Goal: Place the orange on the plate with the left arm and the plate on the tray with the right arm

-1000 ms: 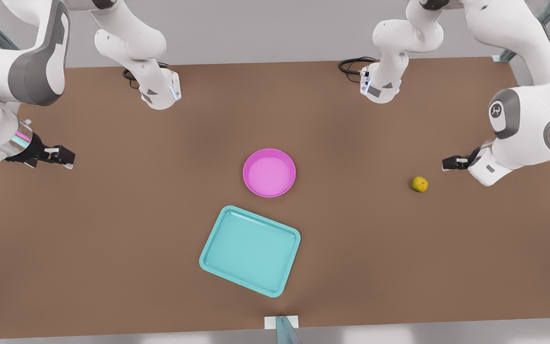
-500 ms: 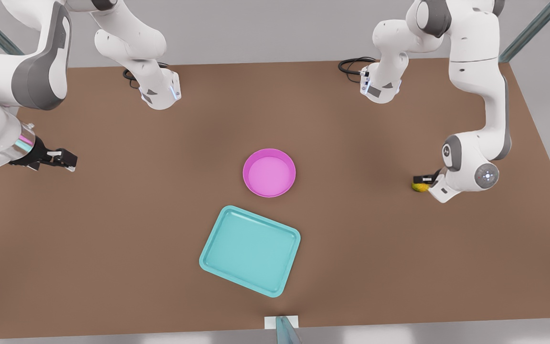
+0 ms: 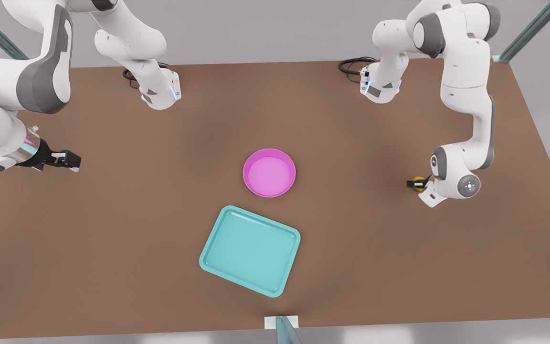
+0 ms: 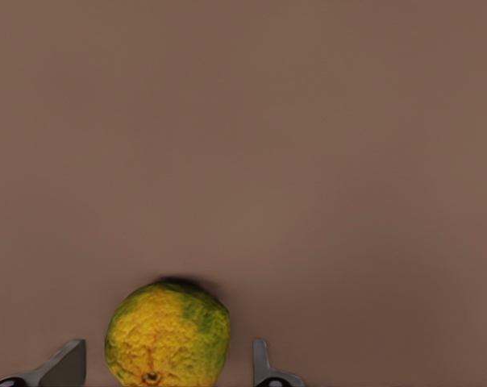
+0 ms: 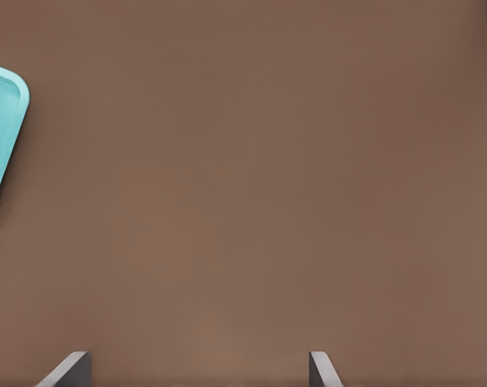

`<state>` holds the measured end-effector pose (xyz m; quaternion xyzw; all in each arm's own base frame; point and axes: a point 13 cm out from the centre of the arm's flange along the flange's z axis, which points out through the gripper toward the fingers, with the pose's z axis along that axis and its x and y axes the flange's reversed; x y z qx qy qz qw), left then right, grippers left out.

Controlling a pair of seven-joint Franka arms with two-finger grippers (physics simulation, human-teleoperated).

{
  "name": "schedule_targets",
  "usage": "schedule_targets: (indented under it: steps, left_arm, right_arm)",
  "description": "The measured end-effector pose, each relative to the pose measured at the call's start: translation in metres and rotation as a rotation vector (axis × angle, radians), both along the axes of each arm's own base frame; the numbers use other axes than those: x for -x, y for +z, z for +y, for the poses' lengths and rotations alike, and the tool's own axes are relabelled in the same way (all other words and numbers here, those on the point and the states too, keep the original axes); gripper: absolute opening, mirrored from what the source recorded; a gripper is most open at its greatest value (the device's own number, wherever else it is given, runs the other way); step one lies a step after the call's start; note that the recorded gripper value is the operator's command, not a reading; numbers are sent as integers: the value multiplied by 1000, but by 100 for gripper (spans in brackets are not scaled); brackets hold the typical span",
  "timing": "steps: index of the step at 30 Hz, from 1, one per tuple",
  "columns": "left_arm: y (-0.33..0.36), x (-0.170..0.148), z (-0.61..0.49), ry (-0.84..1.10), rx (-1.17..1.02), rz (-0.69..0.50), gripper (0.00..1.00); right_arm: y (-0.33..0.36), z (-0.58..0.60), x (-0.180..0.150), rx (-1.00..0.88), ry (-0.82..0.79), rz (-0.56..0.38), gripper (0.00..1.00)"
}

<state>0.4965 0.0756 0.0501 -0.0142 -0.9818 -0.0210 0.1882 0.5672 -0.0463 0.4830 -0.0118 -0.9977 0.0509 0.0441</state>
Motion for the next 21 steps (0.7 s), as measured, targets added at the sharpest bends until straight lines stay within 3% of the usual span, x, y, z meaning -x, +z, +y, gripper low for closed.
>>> schedule_targets:
  steps: [10,12,15,21]
  left_arm:
    - [-15,6,5,0,-3,11,100]
    - [-16,6,5,0,-4,12,82]
    - [-16,5,6,0,-5,9,68]
    - [3,-8,4,-2,-5,-34,68]
  right_arm:
    - [-4,0,1,0,-2,9,100]
    - [-5,0,1,-1,-3,11,100]
    - [-5,0,1,-1,-3,12,100]
    - [2,1,3,-14,-8,1,100]
